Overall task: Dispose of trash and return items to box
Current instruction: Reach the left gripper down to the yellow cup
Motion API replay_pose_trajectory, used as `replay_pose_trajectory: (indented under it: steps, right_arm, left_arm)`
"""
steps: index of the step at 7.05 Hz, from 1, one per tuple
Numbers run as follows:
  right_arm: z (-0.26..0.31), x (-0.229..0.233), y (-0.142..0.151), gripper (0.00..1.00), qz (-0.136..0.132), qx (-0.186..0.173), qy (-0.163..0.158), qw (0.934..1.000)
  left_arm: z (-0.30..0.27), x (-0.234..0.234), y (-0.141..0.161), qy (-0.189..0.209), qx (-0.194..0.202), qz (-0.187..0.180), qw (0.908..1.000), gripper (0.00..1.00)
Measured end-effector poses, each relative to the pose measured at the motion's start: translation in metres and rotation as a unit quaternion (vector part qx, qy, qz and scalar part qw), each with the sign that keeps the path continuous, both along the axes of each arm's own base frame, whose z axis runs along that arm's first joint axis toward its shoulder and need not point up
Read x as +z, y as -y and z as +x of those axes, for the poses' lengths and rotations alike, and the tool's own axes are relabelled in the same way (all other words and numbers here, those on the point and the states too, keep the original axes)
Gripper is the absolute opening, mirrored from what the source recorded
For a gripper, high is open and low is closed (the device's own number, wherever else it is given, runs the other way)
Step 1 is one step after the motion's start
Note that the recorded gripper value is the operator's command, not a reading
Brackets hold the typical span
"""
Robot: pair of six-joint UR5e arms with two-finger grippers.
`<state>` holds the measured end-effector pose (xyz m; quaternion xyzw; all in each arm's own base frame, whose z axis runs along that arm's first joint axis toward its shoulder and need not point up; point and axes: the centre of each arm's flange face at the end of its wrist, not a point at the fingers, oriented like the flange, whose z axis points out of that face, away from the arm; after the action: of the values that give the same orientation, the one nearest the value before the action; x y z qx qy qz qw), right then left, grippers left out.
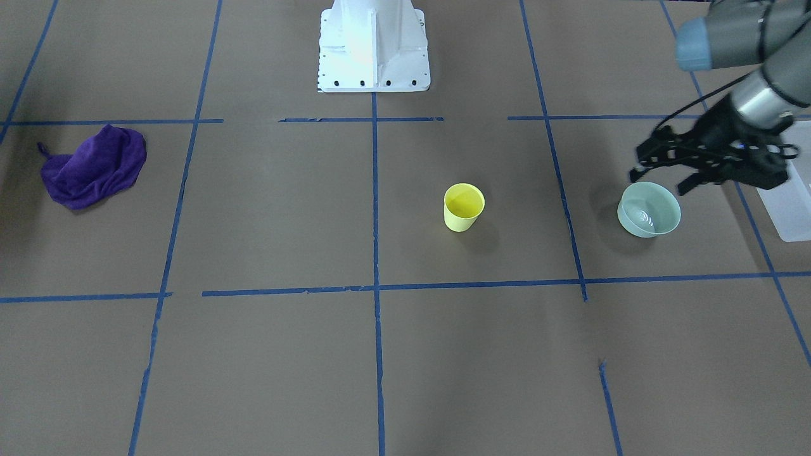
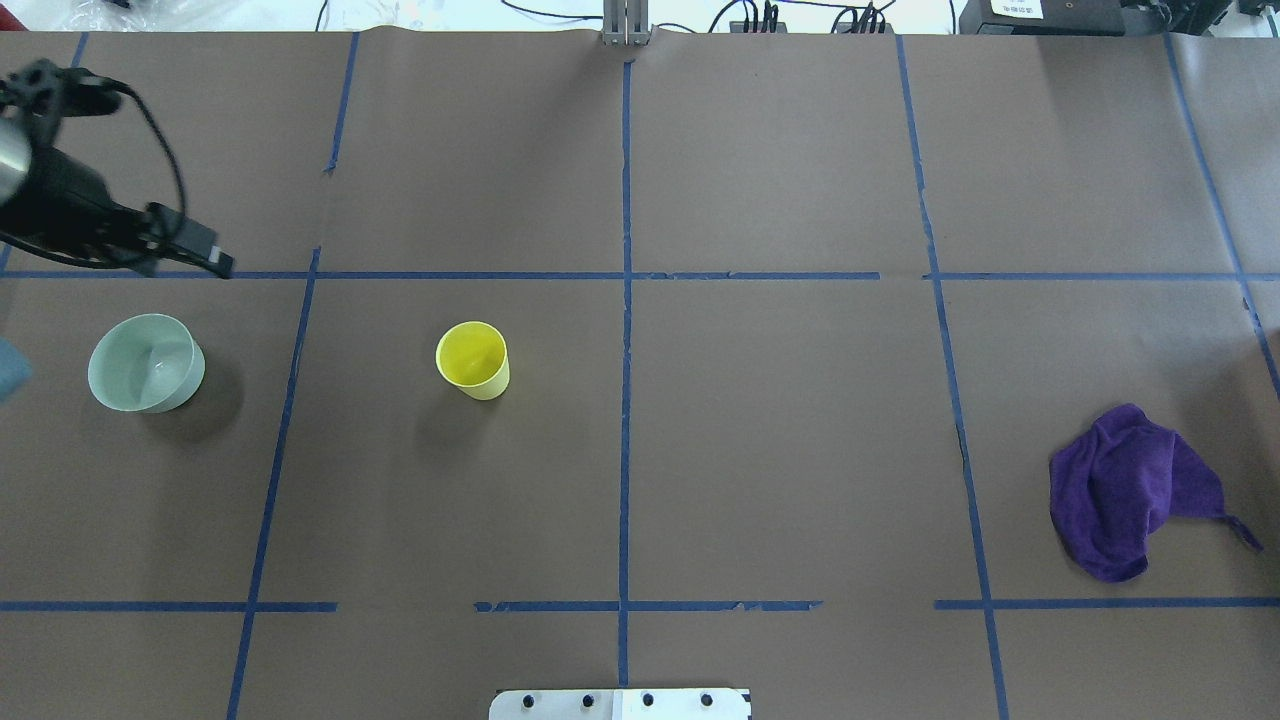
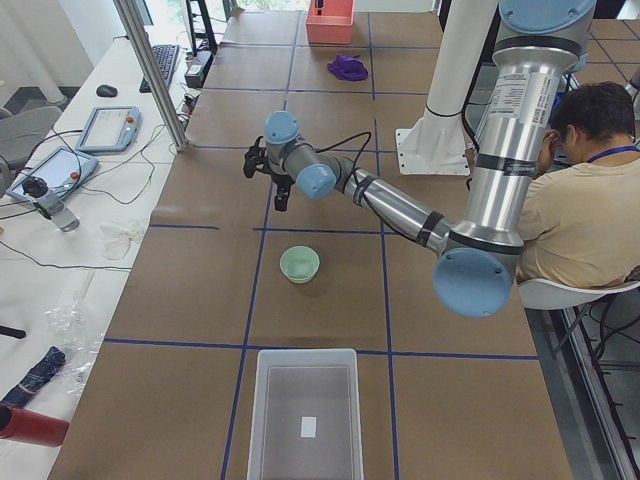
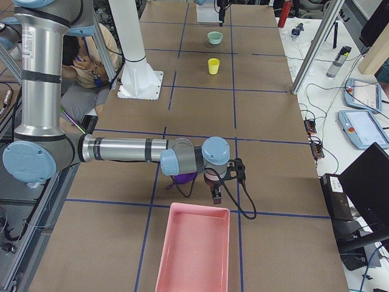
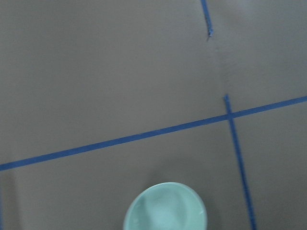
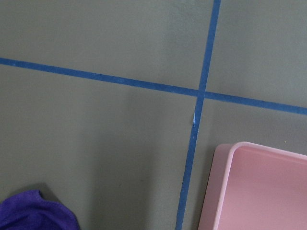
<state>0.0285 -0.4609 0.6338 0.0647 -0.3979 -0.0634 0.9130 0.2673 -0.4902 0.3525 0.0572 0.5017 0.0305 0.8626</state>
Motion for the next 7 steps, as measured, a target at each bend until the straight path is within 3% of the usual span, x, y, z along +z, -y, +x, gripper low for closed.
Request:
replay_pose_trajectory:
  steps: [1,3,5,7]
  right_arm:
    - [0.000,-0.001,0.001,1.00,0.005,-0.001,0.001,1.0000]
    - [-0.001,-0.002,0.001,1.00,0.009,-0.001,0.002,1.0000]
    - [-0.001,-0.001,0.000,1.00,0.007,-0.002,0.006,1.0000]
    - [-0.001,0.001,-0.001,1.00,0.006,-0.002,0.007,1.0000]
  left_arm:
    - [0.063,-0.030,-0.020,0.001,-0.009,-0.025,0.9996,1.00]
    - [0.130,-0.057,-0.039,0.041,-0.014,-0.058,0.9974,0.99]
    - [0.169,-0.065,-0.045,0.080,-0.018,-0.058,0.9949,0.98]
    - [0.183,-0.067,-0.043,0.089,-0.017,-0.056,0.9944,0.97]
